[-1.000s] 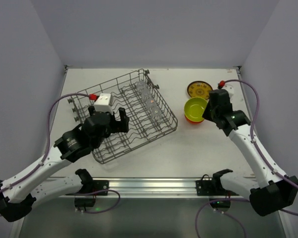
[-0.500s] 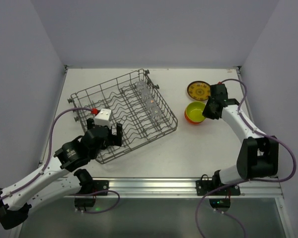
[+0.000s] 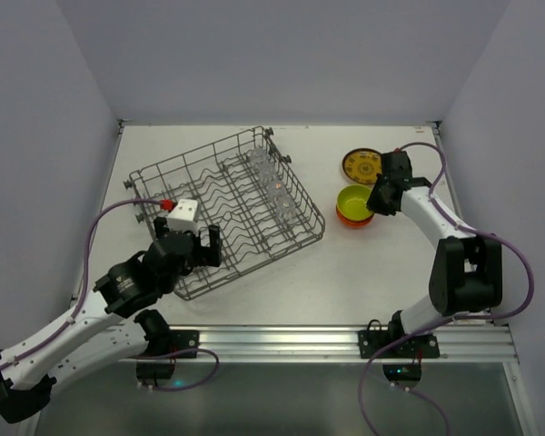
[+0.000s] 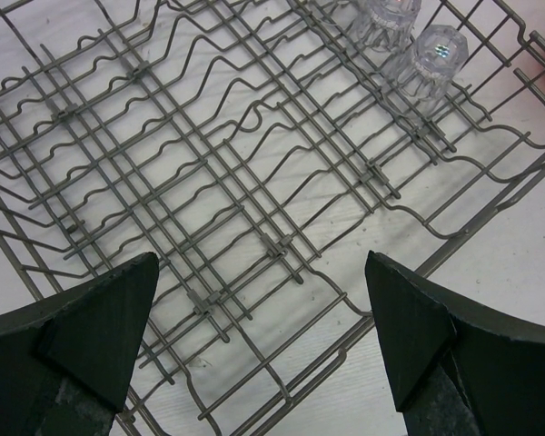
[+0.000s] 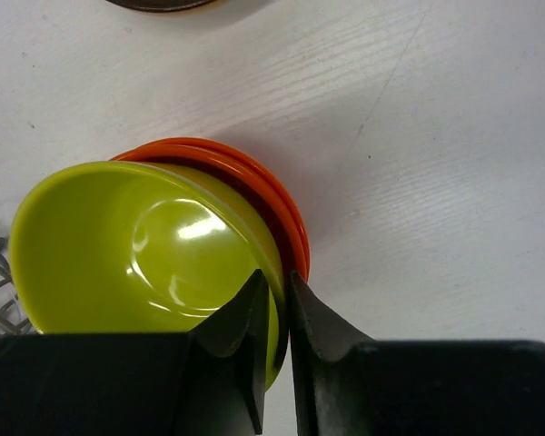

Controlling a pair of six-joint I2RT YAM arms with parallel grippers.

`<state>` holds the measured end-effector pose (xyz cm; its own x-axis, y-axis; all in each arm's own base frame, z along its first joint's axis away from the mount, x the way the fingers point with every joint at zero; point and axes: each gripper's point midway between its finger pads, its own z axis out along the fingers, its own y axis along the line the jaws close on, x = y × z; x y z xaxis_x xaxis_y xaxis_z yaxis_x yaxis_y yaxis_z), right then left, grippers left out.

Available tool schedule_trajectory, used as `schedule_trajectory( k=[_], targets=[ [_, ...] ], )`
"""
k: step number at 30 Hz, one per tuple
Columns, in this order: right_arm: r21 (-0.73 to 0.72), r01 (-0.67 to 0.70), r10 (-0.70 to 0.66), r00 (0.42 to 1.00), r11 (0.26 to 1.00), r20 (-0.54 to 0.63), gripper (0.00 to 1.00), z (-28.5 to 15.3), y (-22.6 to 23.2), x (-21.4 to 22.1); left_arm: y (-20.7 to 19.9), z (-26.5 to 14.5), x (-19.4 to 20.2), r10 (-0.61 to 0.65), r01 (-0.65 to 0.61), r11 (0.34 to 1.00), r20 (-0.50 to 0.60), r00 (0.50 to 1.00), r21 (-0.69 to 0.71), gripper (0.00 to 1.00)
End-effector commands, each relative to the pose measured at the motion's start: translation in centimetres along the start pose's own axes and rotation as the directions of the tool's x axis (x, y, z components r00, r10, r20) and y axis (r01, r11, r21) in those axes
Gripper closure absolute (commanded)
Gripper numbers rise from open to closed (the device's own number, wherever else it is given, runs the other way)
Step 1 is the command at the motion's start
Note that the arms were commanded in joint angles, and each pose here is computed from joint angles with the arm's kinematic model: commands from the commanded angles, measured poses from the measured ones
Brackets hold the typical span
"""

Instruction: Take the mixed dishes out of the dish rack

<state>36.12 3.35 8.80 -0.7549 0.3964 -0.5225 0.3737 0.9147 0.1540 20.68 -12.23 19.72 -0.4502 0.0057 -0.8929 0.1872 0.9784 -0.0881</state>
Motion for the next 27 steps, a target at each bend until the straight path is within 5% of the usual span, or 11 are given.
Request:
schedule_trajectory(
  k=[1, 4, 18, 23, 24, 27],
  targets=[
    [-0.066, -0.017, 0.022, 0.996, 0.998, 0.083, 0.82, -1.1, 1.6, -2.8, 0.3, 0.3, -0.2, -0.020, 0.020, 1.000, 0.022, 1.000, -0.022, 0.00],
    [-0.061, -0.016, 0.020, 0.997, 0.998, 0.073, 0.65, -1.0, 1.4, -2.4, 0.4, 0.3, -0.3, -0.025, 0.026, 0.999, 0.030, 0.999, -0.025, 0.00],
    [-0.040, -0.020, 0.028, 0.980, 0.999, 0.195, 0.31, -6.4, -0.3, -3.8, -0.1, 0.6, -0.2, -0.061, 0.061, 0.997, 0.002, 0.998, -0.037, 0.00],
    [-0.212, 0.032, 0.028, 0.962, 0.977, 0.273, 0.13, -11.9, 1.0, -2.9, -4.2, 1.4, -2.1, -0.174, 0.171, 0.979, 0.015, 0.985, 0.109, 0.00],
    [-0.241, 0.059, 0.010, 0.962, 0.969, 0.274, 0.01, -12.4, 1.1, -1.8, -5.5, 2.3, -2.9, -0.183, 0.175, 0.973, 0.042, 0.982, 0.149, 0.00],
    [-0.360, 0.100, 0.033, 0.938, 0.928, 0.345, 0.01, -16.2, 1.6, -0.6, -9.5, 4.4, -4.4, -0.132, 0.110, 0.957, 0.067, 0.989, 0.270, 0.00]
  ],
)
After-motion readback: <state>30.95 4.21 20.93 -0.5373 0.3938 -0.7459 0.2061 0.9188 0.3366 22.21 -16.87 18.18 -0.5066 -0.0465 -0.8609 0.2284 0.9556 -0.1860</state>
